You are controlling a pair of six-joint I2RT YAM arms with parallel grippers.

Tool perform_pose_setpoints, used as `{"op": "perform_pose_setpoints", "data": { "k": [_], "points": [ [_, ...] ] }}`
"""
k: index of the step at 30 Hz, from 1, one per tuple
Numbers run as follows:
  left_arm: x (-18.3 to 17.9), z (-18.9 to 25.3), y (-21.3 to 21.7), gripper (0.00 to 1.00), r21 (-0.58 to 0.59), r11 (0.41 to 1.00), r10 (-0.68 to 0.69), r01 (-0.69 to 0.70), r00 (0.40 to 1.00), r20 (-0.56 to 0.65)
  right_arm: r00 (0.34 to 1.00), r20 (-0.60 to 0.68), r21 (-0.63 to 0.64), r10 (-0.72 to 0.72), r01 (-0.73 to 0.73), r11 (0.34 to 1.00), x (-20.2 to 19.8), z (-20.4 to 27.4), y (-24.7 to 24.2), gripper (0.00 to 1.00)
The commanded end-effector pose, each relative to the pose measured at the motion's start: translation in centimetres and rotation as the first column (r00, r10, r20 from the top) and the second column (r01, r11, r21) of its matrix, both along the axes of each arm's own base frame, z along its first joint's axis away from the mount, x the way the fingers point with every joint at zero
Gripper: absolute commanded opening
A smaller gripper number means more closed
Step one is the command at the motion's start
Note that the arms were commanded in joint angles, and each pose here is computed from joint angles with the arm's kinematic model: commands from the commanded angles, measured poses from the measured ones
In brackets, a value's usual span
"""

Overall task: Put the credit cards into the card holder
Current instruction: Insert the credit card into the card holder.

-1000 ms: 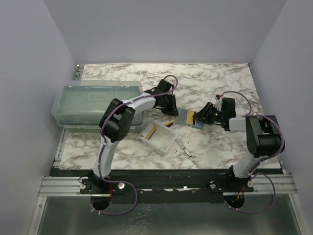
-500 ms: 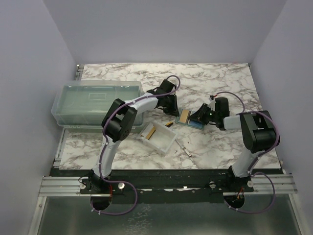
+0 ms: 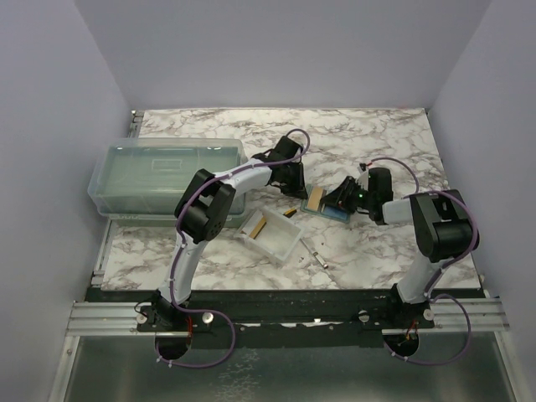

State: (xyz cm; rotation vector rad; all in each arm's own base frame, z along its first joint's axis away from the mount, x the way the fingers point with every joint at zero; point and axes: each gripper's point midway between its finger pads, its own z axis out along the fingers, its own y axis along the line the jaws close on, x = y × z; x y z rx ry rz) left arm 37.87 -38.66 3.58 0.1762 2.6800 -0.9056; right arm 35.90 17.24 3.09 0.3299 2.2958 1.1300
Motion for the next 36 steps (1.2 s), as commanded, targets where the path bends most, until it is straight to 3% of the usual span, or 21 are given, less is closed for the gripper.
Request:
{"op": "perform_pose_setpoints", "data": {
  "k": [1,11,20,24,29,31,33,36],
  "points": [
    [-2.8,1.5,-3.3,0.15,-0.070,0.993,-0.095,0.094,0.995,-0.010,0.998,-0.058,0.035,0.029,-0.027,0.999,-2.2,0.1,1.2,0.34],
    [-1.8,1.9,-1.2,0.17,-0.050,0.997,-0.066,0.067,0.998,0.012,0.992,-0.106,-0.347,-0.068,0.028,0.938,-3.6,-0.9,-4.3,0.40],
    [-2.1,4.6,-1.5,0.24,-0.095,0.991,-0.091,0.094,0.995,0.037,0.998,-0.050,-0.362,-0.046,0.025,0.932,-3.8,2.5,-4.6,0.46],
    [-2.4,6.2,-1.2,0.30,-0.102,0.989,-0.103,0.109,0.993,0.059,0.995,-0.070,-0.457,-0.065,0.026,0.889,-4.1,1.8,-6.2,0.47],
    [-4.5,11.0,-0.4,0.48,-0.142,0.975,-0.156,0.170,0.983,0.101,0.999,-0.036,-0.481,-0.017,-0.002,0.877,-4.5,3.8,-6.4,0.47],
    [-5.9,12.5,0.6,0.59,-0.139,0.970,-0.182,0.198,0.976,0.122,1.000,-0.017,-0.469,0.009,-0.016,0.883,-5.0,4.8,-6.1,0.52],
    [-7.5,13.2,2.3,0.71,-0.100,0.973,-0.197,0.210,0.972,0.127,1.000,0.004,-0.460,0.022,-0.018,0.888,-5.3,5.5,-6.0,0.54],
    [-9.7,13.0,5.9,0.78,0.040,0.980,-0.199,0.196,0.972,0.125,0.999,0.016,-0.448,0.034,-0.024,0.894,-5.9,5.9,-5.8,0.55]
  ]
}}
